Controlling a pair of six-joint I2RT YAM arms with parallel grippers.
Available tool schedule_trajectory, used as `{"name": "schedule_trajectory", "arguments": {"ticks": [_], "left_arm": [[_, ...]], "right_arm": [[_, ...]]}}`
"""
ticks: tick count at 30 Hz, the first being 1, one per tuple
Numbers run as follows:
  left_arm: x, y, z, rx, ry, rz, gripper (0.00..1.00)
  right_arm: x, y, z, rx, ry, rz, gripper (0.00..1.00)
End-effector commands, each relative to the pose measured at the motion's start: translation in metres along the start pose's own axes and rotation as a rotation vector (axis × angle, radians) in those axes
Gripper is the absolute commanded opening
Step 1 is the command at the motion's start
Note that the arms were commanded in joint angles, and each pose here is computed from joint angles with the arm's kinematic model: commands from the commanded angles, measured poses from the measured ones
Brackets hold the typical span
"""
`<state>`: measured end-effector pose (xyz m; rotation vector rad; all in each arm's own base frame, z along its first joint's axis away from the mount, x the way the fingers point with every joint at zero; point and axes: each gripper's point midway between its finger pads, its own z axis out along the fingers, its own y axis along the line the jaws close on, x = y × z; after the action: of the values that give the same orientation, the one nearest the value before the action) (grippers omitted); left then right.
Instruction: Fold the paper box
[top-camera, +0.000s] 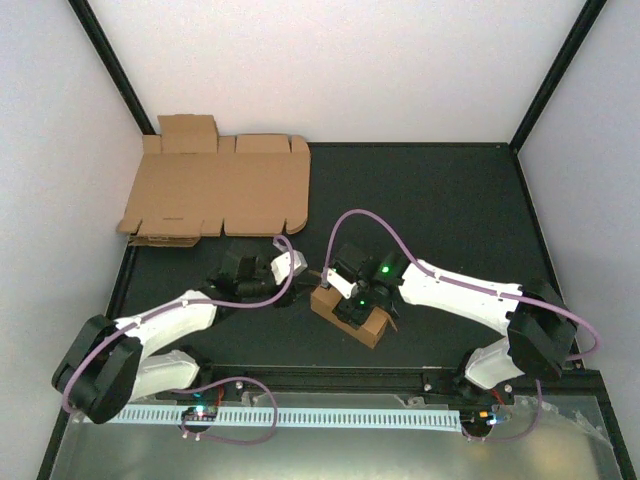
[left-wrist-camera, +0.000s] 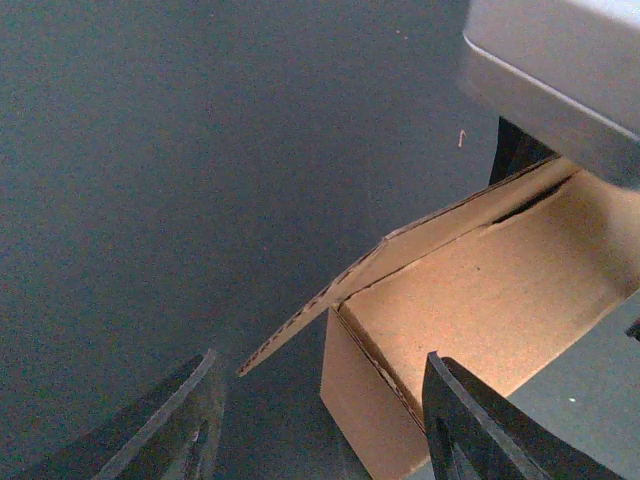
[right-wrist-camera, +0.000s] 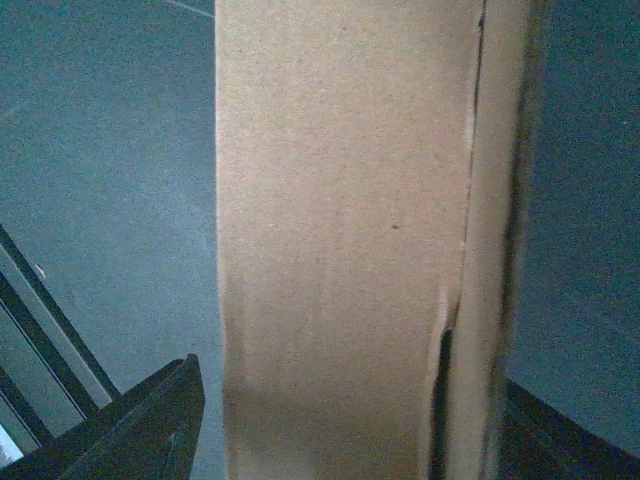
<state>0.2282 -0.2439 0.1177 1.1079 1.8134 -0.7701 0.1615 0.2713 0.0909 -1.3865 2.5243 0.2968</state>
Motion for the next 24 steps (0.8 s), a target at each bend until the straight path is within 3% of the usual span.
{"name": "schedule_trajectory", "arguments": {"ticks": [1,6,12,24], "left_arm": [[-0.03,0.005,0.001,0.003,-0.069,0.069,0.57],[-0.035,0.006,0.002,0.003,-0.075,0.076,0.56],[-0.037,0.005,0.004,0.018,-0.07,0.081,0.56],[-0.04,-0.002,0.013,0.1,-0.062,0.073,0.51]], "right_arm": [[-0.008,0.0,-0.01,0.018,-0.032,-0.014,0.71],[-0.009,0.0,-0.015,0.022,-0.046,-0.011,0.69],[-0.009,0.0,-0.019,0.025,-0.049,-0.011,0.56],[-0.009,0.003,-0.016,0.018,-0.043,-0.021,0.52]]}}
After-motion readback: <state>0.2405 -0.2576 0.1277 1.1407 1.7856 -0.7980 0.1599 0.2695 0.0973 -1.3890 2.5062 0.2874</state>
